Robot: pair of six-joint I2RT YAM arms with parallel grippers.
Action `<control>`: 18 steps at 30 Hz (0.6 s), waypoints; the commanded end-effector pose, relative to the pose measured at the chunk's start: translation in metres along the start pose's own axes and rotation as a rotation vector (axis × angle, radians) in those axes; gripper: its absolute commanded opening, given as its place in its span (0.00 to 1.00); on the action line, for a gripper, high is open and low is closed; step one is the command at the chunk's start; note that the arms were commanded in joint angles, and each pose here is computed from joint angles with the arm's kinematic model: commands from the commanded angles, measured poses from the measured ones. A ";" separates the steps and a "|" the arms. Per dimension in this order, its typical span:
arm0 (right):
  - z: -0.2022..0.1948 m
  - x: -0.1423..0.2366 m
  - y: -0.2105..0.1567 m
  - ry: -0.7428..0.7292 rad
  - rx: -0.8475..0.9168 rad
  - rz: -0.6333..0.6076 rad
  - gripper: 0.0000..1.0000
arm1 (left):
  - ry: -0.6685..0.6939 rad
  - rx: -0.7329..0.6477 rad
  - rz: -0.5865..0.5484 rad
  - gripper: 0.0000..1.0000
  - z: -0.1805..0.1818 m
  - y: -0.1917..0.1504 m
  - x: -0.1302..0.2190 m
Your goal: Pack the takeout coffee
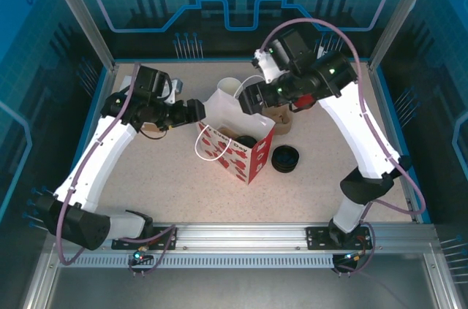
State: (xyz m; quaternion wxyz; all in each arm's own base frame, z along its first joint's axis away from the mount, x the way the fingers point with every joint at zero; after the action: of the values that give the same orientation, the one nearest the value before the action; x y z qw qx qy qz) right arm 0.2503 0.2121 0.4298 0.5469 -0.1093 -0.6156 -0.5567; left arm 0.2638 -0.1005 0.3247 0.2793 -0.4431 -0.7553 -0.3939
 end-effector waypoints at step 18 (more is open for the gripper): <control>-0.061 0.060 -0.032 -0.108 -0.192 -0.126 0.75 | 0.006 -0.048 -0.125 0.90 0.004 -0.004 0.037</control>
State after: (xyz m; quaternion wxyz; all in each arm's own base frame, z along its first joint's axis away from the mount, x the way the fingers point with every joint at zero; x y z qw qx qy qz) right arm 0.2418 0.1357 0.4408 0.4812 -0.1541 -0.5983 -0.6219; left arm 0.2468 -0.0876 0.3466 0.2503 -0.4099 -0.7726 -0.4152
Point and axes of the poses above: each hand's point on the last joint's axis, 136 mm out from that joint toward the fingers, its own x axis back along the fingers, its own z axis along the line the jaws close on, y = z × x, the point moved 8 cm from there along x, back along the fingers, and after that the axes turned 4 degrees about x, right-handed, at the moved point
